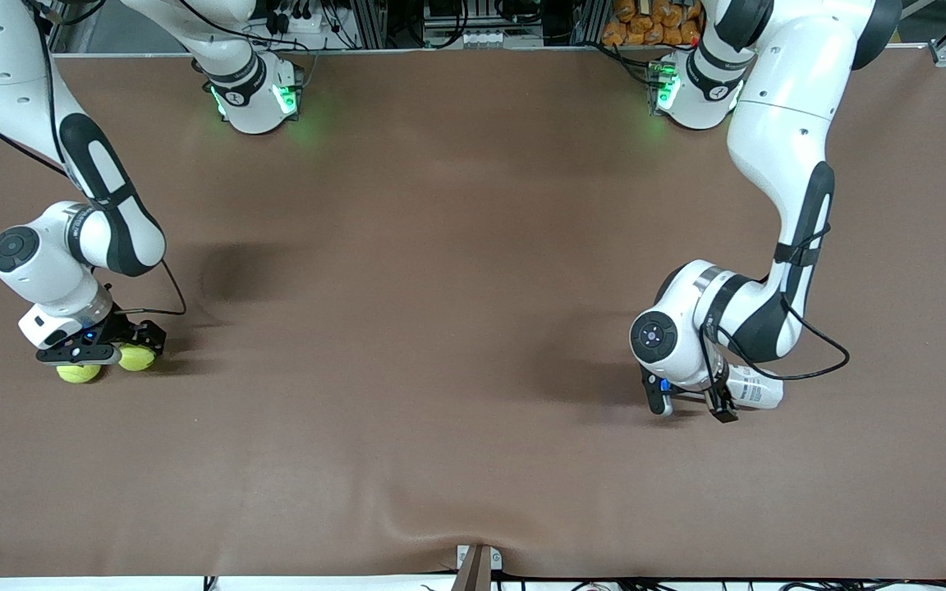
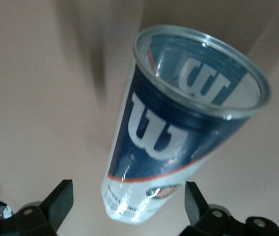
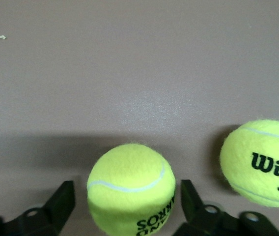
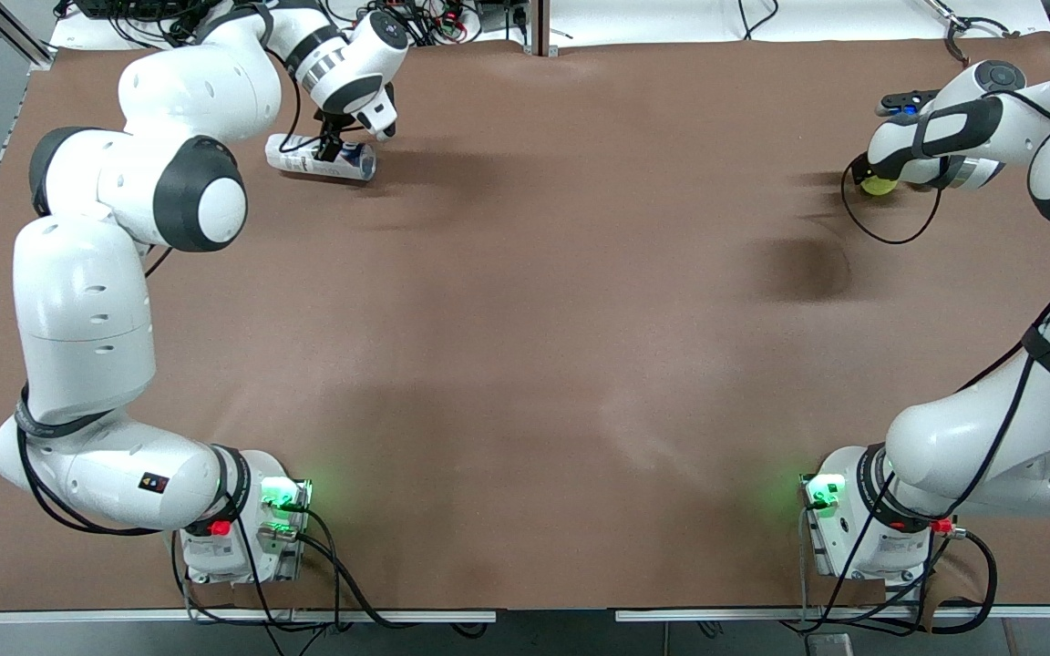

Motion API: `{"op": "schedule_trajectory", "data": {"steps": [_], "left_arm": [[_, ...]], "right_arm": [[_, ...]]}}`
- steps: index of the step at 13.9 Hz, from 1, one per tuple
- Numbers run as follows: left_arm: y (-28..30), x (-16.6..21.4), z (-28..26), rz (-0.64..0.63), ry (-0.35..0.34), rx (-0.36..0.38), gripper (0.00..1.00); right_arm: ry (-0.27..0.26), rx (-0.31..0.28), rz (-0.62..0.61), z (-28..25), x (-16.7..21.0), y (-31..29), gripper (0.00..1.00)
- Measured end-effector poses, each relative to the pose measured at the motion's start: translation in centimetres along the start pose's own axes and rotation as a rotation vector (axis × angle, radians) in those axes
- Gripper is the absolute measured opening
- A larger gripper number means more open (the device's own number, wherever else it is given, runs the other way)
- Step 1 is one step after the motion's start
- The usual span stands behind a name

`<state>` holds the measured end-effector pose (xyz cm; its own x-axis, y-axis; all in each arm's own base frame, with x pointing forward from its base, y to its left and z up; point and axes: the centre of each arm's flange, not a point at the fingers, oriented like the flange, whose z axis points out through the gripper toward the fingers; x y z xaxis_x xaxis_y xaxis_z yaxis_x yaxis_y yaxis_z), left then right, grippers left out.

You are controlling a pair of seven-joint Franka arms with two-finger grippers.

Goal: Insert tennis ball vertically with right arm
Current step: 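Grasp the can with the left gripper while the right gripper grasps a ball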

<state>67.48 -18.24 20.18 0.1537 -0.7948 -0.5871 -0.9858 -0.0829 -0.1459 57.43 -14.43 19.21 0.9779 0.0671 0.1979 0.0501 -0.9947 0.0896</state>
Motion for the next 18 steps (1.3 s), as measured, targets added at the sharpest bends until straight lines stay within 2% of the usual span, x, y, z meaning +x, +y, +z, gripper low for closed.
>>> {"op": "schedule_trajectory", "data": {"steps": [2,3,6,8,12,18], "left_arm": [[0.1,0.4,0.6,0.006,0.003,0.000,1.00],[0.1,0.6,0.9,0.008,0.006,0.003,1.00],[-0.2,0.5,1.4,0.012,0.007,0.023,1.00],[-0.3,0.4,1.6,0.013,0.009,0.032,1.00],[-0.4,0.8,1.9,0.032,0.009,0.060,1.00],[-0.1,2.0,3.0,0.065,0.013,0.093,1.00]], "right_arm": [[0.003,0.000,0.002,0.0,0.0,0.0,0.69],[0.005,0.000,0.002,-0.1,0.1,-0.1,0.67],[0.009,0.004,-0.002,-0.8,0.5,-0.4,0.67],[-0.016,0.019,-0.004,-3.1,1.0,-0.4,0.67],[-0.080,0.066,0.010,-12.7,1.9,-0.2,0.67],[-0.209,0.128,0.013,-26.4,2.2,0.7,0.67]]}}
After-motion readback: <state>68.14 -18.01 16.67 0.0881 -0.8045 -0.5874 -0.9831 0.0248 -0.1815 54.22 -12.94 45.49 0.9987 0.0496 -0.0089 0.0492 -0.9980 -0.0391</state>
